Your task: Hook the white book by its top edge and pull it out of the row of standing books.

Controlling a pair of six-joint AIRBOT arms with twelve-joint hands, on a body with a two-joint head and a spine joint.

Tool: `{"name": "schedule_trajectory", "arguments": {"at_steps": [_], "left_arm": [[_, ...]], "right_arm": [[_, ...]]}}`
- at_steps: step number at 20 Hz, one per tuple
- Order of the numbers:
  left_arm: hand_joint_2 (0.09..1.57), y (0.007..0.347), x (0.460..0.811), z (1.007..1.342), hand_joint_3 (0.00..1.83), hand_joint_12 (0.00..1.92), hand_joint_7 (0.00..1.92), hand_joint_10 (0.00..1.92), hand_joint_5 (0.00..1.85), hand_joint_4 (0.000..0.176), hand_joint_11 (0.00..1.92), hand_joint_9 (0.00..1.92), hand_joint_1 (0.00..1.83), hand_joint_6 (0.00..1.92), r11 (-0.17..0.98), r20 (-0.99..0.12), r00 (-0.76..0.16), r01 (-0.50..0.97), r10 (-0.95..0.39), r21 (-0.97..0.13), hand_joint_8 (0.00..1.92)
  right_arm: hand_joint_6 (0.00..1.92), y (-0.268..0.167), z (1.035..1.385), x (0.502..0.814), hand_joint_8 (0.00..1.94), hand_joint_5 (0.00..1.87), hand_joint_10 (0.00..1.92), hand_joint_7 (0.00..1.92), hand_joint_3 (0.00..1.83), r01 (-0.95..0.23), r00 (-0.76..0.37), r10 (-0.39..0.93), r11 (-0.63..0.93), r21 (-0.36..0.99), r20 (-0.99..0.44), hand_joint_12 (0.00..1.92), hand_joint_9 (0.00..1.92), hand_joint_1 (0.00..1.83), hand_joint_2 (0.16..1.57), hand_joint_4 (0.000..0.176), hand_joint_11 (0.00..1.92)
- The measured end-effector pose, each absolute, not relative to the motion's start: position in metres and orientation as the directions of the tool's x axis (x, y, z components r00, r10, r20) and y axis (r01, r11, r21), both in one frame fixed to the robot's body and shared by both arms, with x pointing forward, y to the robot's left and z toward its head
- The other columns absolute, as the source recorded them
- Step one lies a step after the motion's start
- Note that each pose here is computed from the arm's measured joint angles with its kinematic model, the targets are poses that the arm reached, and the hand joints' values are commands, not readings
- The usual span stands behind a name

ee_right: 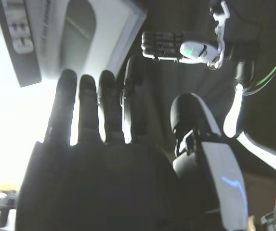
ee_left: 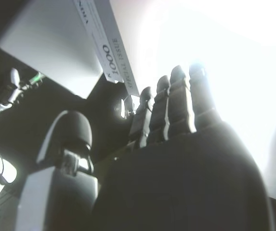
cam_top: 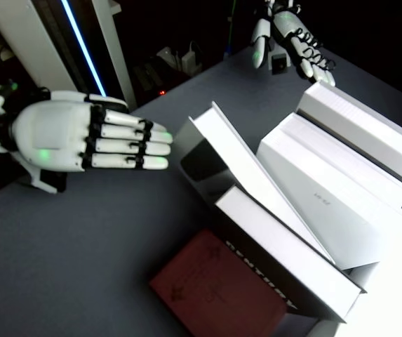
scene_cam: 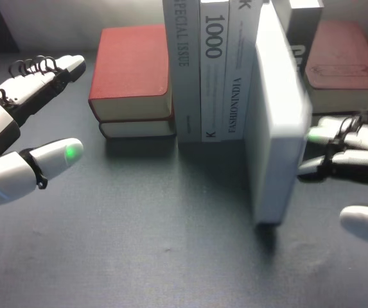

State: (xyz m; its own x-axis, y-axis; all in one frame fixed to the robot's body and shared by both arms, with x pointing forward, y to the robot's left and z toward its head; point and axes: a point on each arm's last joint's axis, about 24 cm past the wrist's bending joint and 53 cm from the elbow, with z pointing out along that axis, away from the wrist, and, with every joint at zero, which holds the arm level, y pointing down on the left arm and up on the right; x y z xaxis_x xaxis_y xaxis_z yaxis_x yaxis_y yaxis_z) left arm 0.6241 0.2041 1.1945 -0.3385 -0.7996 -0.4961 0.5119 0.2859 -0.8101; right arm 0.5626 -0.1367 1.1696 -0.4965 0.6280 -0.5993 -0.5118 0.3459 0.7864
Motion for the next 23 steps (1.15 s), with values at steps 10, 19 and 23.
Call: {"name": "schedule_trajectory", "arguments": {"at_steps": [10,19,23], "left_arm": [[1.42,0.205,0.623,1.193,0.00,0.00,0.00,0.00,0.00,0.002,0.00,0.00,0.23,0.00,0.287,-0.495,-0.338,0.510,-0.800,-0.811,0.00],[1.42,0.214,0.623,1.197,0.00,0.00,0.00,0.00,0.00,0.094,0.00,0.00,0.22,0.00,0.285,-0.481,-0.308,0.509,-0.821,-0.812,0.00],[1.43,0.219,0.618,1.206,0.00,0.00,0.00,0.00,0.00,0.109,0.00,0.00,0.32,0.00,0.277,-0.480,-0.286,0.535,-0.829,-0.798,0.00]], "right_arm": [[0.38,-0.182,1.193,0.562,0.00,0.03,0.14,0.12,0.01,-0.518,-0.350,0.687,0.424,0.742,-0.637,0.76,0.00,0.15,1.48,0.000,0.00],[0.00,-0.232,1.215,0.567,0.00,0.00,0.00,0.00,0.00,-0.496,-0.160,0.752,0.498,0.711,-0.639,0.00,0.00,0.21,1.47,0.000,0.00],[0.00,-0.249,1.235,0.567,0.00,0.00,0.00,0.00,0.01,-0.518,-0.073,0.768,0.517,0.682,-0.637,0.00,0.00,0.13,1.50,0.000,0.00]]}}
